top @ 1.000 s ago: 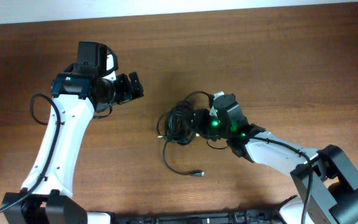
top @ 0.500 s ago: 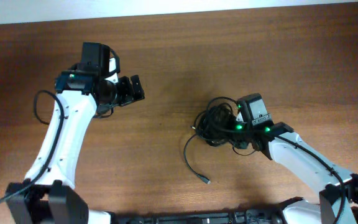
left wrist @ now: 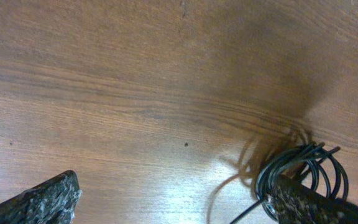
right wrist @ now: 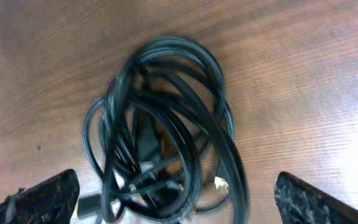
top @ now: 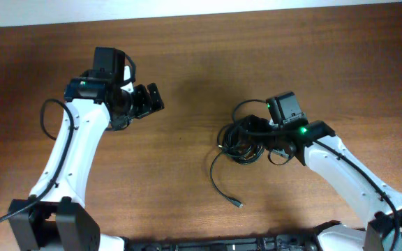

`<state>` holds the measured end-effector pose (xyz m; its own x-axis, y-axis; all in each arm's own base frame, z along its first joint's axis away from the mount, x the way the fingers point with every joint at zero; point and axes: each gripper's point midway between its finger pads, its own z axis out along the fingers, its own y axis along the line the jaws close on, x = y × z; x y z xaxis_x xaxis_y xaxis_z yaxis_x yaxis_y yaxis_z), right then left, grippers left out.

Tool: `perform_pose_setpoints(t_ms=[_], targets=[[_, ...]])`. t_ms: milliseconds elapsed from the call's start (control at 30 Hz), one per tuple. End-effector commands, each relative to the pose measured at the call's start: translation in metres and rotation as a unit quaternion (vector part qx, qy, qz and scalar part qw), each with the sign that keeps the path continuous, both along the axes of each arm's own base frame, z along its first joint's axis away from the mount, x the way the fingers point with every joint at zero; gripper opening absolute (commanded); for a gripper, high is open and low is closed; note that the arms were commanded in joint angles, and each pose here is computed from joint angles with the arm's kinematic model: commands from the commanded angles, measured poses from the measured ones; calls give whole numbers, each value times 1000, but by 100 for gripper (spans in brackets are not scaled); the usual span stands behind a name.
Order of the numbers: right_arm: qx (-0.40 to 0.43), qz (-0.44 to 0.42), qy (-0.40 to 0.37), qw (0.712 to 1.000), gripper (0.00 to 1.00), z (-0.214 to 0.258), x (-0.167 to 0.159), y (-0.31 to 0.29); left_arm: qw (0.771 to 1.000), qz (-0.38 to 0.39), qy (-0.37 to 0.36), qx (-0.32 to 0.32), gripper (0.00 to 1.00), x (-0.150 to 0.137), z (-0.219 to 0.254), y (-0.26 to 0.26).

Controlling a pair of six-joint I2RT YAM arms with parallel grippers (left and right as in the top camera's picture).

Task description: Untangle cables

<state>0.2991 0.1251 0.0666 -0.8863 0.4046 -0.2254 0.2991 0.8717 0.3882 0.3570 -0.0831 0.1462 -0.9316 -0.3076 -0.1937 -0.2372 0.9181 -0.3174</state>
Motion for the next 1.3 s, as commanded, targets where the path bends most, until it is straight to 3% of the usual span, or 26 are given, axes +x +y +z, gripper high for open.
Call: perform_pose_setpoints(t_ms=[0, 67, 100, 133, 200, 233, 267, 333, 467, 567, 667, 767, 833, 900, 1033, 1100, 1267], targets=[[-25, 3, 21, 999, 99, -24, 4, -4, 1000, -16, 8, -10, 99, -5, -3, -19], [-44, 14, 57, 997, 83, -48, -3, -7, 1000, -30, 6, -3, 99, -7, -3, -28], [-49, 15, 70, 996, 69, -57, -5, -8, 999, -36, 5, -2, 99, -8, -3, -32], [-50, 15, 77, 996, 42, -62, -6, -8, 999, -39, 5, -2, 99, -9, -3, -35], [-45, 16, 74, 996, 4, -62, -4, -6, 999, -39, 5, -2, 99, -9, -3, -35], [-21, 25, 72, 997, 4, -59, -3, 3, 999, -40, 5, -2, 99, -9, -3, -35], [74, 100, 35, 992, 4, -42, 5, 41, 999, -43, 9, -1, 99, -11, -4, -35], [154, 166, -27, 974, 4, -15, 19, 74, 994, -110, -8, 1, 100, -12, -2, -39], [257, 220, -124, 933, 4, 36, 41, 109, 963, -247, -49, -92, 100, -22, 14, -79], [311, 240, -167, 904, 4, 68, 48, 124, 967, -240, -51, -66, 98, -18, 10, -71], [323, 248, -153, 901, 4, 67, 41, 126, 968, -234, -82, -46, 93, 0, 10, -69], [347, 245, -128, 896, 4, 70, 34, 129, 961, -245, -125, -36, 79, 16, 16, -80], [360, 257, -122, 888, 4, 74, 28, 131, 959, -249, -133, 9, 73, 20, 11, -83], [361, 258, -121, 888, 4, 74, 28, 131, 945, -296, -141, 19, 75, 13, 6, -107], [369, 268, -120, 882, 4, 76, 24, 133, 946, -289, -131, 60, 70, 19, -7, -100], [370, 282, -126, 876, 4, 78, 22, 134, 948, -270, -119, 120, 68, 26, -19, -80], [366, 297, -134, 872, 4, 78, 19, 137, 948, -268, -116, 127, 68, 28, -22, -78]])
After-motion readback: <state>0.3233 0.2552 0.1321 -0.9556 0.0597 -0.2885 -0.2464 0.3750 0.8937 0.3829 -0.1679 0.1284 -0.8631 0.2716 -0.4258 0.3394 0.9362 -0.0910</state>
